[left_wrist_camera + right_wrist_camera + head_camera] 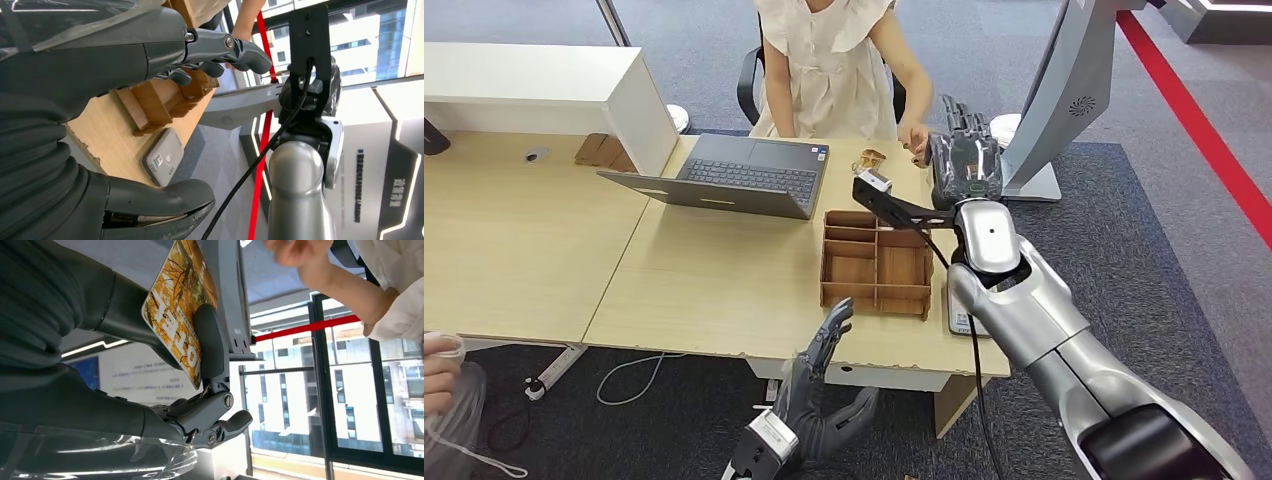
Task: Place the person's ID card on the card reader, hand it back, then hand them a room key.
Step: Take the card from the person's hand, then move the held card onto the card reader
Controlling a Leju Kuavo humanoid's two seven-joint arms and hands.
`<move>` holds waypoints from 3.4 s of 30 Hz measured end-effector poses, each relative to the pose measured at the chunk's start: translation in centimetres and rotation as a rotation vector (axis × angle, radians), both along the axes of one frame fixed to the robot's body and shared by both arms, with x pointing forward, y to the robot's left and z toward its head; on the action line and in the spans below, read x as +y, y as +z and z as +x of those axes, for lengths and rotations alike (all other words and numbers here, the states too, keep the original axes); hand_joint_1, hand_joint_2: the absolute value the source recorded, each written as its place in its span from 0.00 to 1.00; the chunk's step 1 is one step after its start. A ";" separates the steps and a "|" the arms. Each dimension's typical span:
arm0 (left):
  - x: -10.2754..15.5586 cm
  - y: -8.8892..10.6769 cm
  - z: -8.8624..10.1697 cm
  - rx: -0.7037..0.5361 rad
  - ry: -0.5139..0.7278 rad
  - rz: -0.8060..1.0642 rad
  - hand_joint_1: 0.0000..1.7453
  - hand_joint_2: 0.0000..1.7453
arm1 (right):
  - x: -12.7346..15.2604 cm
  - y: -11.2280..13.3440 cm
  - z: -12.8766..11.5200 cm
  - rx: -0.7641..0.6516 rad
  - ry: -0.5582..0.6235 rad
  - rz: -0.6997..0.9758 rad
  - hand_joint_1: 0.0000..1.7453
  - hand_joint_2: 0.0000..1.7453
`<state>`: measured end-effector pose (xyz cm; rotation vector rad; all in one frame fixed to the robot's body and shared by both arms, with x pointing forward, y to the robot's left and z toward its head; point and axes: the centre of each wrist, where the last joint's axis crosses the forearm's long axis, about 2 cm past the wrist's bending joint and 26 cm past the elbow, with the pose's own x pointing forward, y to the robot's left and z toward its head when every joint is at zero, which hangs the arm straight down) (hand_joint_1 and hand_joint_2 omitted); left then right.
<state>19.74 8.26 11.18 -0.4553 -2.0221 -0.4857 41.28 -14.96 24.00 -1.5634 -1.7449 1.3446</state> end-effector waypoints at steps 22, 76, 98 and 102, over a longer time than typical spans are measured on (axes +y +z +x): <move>0.5 -0.3 0.0 0.004 0.011 0.016 0.00 1.00 | -5.0 -9.1 -3.2 0.230 -0.044 0.010 1.00 1.00; 0.5 0.4 0.9 -0.001 0.102 -0.054 0.00 1.00 | -6.2 -14.4 -4.2 0.387 -0.105 0.024 1.00 1.00; 0.2 0.4 0.9 -0.014 0.019 -0.038 0.00 1.00 | -6.6 -16.4 -5.5 0.559 -0.098 0.009 1.00 1.00; 0.2 0.4 0.9 -0.013 0.023 -0.035 0.00 1.00 | -6.8 -16.1 -5.4 0.538 -0.106 0.070 1.00 1.00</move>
